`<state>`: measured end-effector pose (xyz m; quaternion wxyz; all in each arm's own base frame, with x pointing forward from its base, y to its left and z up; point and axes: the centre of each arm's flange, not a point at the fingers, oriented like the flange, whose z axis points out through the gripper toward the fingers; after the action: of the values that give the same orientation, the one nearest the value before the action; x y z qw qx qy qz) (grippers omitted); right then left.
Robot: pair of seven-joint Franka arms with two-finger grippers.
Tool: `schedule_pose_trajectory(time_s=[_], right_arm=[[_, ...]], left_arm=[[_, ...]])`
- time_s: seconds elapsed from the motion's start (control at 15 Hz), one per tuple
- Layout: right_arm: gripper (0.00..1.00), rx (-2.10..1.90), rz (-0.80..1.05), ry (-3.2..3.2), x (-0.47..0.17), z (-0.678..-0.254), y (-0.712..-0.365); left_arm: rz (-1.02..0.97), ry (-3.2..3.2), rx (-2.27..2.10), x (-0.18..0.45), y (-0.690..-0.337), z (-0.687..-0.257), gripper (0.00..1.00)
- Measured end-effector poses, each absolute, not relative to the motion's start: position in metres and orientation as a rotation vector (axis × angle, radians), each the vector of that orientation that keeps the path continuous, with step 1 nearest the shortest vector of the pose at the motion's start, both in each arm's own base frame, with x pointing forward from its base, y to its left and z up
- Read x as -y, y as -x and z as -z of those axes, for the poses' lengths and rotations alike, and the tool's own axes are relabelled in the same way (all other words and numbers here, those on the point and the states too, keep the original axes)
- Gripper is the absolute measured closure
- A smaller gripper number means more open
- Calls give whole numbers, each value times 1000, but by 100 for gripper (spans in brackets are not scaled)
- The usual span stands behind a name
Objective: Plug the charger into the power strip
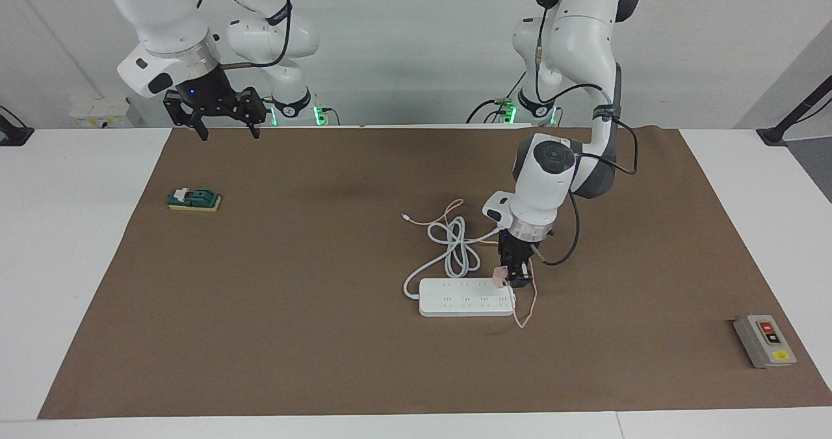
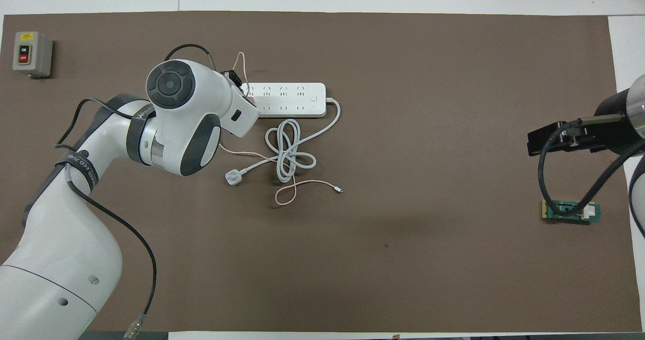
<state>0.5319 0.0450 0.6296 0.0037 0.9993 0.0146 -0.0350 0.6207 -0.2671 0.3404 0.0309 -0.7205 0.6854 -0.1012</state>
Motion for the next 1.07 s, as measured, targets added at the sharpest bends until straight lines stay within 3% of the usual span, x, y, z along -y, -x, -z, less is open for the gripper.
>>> schedule_pose_trajectory(time_s=[1.07], right_arm=[[0, -48, 105, -3132, -46, -631, -531]], left_arm=[[301, 2188, -2147, 266, -623, -333, 69]])
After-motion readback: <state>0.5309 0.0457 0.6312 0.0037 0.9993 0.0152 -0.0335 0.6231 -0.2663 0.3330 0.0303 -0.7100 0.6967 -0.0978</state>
